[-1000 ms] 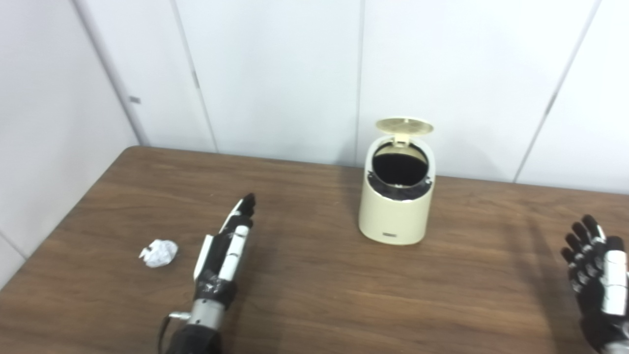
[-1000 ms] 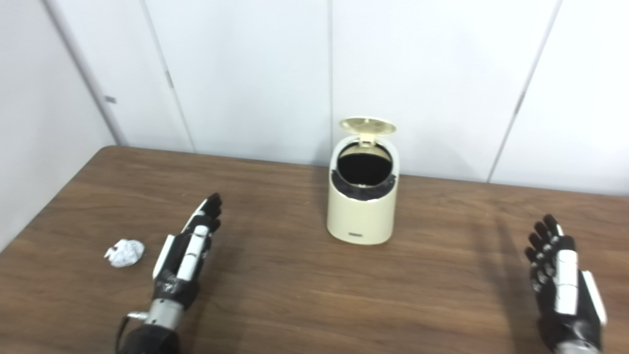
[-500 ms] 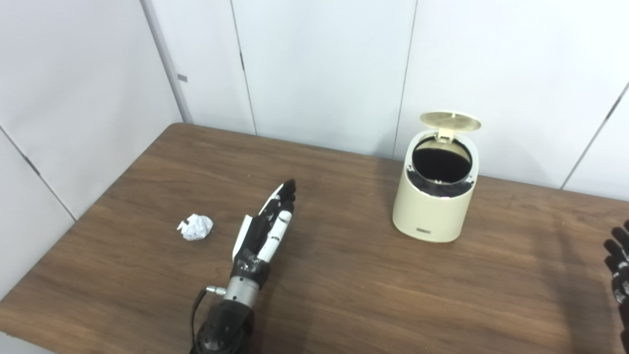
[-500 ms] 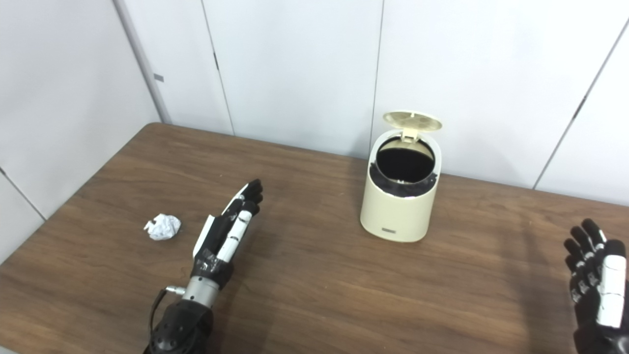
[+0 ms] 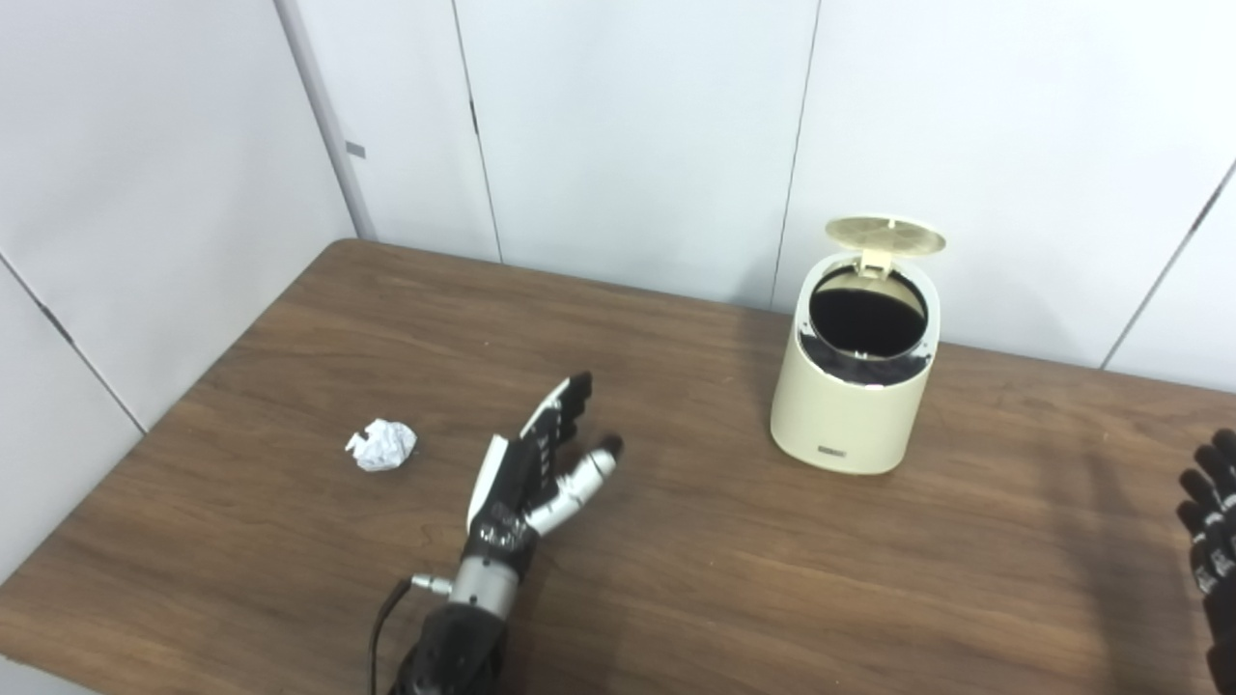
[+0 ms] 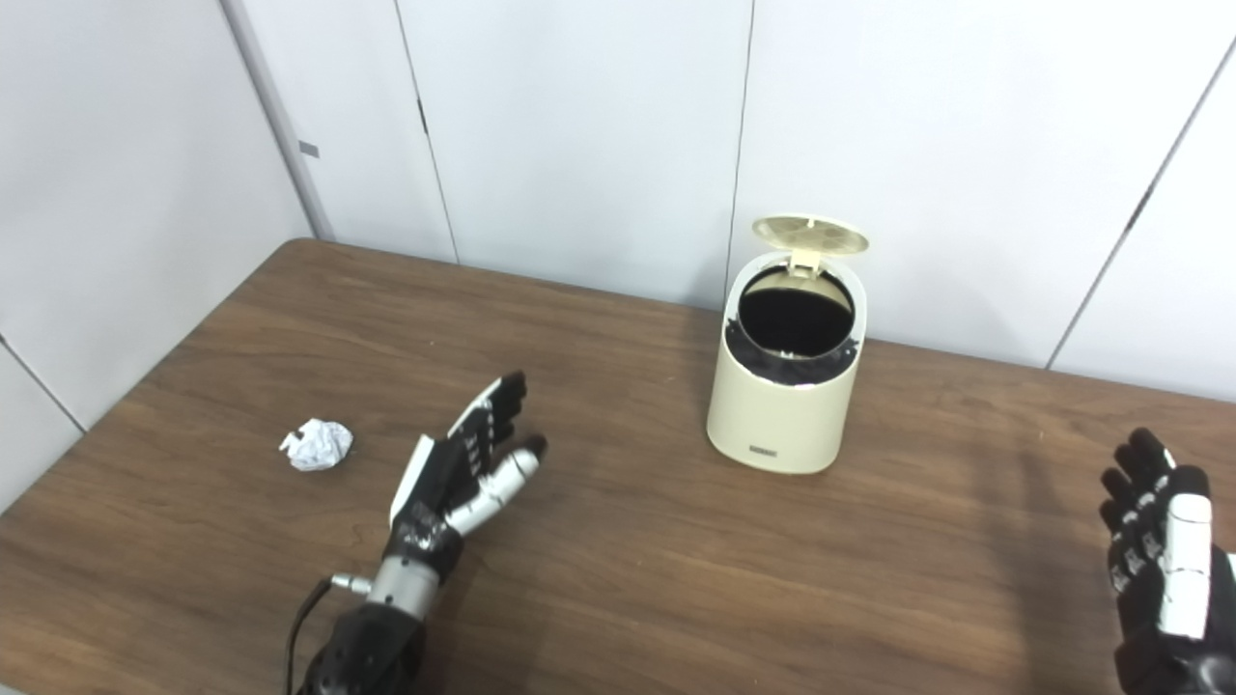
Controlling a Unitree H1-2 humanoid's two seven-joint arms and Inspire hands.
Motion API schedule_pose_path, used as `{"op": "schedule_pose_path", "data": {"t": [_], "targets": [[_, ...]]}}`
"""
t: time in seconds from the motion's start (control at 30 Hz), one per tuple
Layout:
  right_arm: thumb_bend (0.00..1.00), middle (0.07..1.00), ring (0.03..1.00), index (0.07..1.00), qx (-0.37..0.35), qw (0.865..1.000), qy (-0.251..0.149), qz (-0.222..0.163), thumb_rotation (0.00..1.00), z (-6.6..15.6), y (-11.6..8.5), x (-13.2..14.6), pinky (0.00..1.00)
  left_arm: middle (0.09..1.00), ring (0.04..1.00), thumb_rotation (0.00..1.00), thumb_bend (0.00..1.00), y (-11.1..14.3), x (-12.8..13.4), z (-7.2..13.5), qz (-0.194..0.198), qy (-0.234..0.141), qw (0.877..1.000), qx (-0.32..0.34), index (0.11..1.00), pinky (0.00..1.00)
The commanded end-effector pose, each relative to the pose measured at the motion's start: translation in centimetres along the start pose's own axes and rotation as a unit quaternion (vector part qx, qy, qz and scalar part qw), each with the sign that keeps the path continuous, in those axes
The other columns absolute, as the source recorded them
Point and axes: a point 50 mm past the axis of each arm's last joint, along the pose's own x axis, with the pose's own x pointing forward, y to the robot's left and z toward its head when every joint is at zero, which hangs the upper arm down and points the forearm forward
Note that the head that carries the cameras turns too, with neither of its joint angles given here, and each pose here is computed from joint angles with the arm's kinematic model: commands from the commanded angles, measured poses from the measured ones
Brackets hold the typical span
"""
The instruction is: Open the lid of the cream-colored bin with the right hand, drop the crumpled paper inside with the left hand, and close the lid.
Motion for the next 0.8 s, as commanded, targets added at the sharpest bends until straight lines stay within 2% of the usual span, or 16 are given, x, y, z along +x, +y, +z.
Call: {"op": "schedule_pose_path", "data": {"t": [0.0, 0.2, 0.37, 0.47, 0.57, 0.73, 0.77], "targets": [[0.42, 0.966, 0.969, 0.95, -0.009, 0.999, -0.046, 0.01, 1.0, 2.1, 0.5, 0.6, 1.0, 0.934, 0.968, 0.31, 0.71, 1.3, 0.8, 2.3, 0.005, -0.039, 0.999, 0.02, 0.926, 0.96], [0.44, 0.995, 0.999, 0.986, 0.001, 0.999, -0.04, 0.022, 1.0, 1.9, 0.7, 0.6, 1.0, 0.92, 0.945, 0.28, 0.78, 3.9, 1.5, 4.6, 0.014, -0.064, 0.996, 0.059, 0.923, 0.9], [0.43, 1.0, 1.0, 0.999, 0.009, 0.999, -0.031, 0.026, 1.0, 1.3, 0.7, 0.7, 1.0, 0.907, 0.908, 0.28, 0.87, 6.0, 2.0, 6.1, 0.032, -0.071, 0.993, 0.092, 0.913, 0.87], [0.45, 1.0, 1.0, 1.0, 0.011, 0.999, -0.029, 0.029, 1.0, 0.7, 0.5, 0.9, 1.0, 0.908, 0.908, 0.28, 0.9, 7.1, 2.1, 6.8, 0.04, -0.074, 0.992, 0.098, 0.905, 0.9], [0.48, 1.0, 1.0, 1.0, 0.011, 0.999, -0.029, 0.029, 1.0, 0.3, 0.4, 1.0, 1.0, 0.903, 0.908, 0.27, 0.9, 8.1, 2.3, 7.4, 0.048, -0.081, 0.989, 0.113, 0.894, 0.9], [0.47, 1.0, 1.0, 1.0, 0.014, 0.999, -0.029, 0.027, 1.0, 0.2, 0.2, 1.1, 1.0, 0.895, 0.883, 0.24, 0.9, 9.2, 2.4, 8.3, 0.056, -0.079, 0.981, 0.171, 0.883, 0.85], [0.47, 1.0, 1.0, 1.0, 0.012, 0.999, -0.028, 0.026, 1.0, 0.2, 0.2, 1.1, 1.0, 0.89, 0.864, 0.27, 0.89, 9.5, 2.4, 8.6, 0.055, -0.081, 0.976, 0.194, 0.888, 0.79]]}}
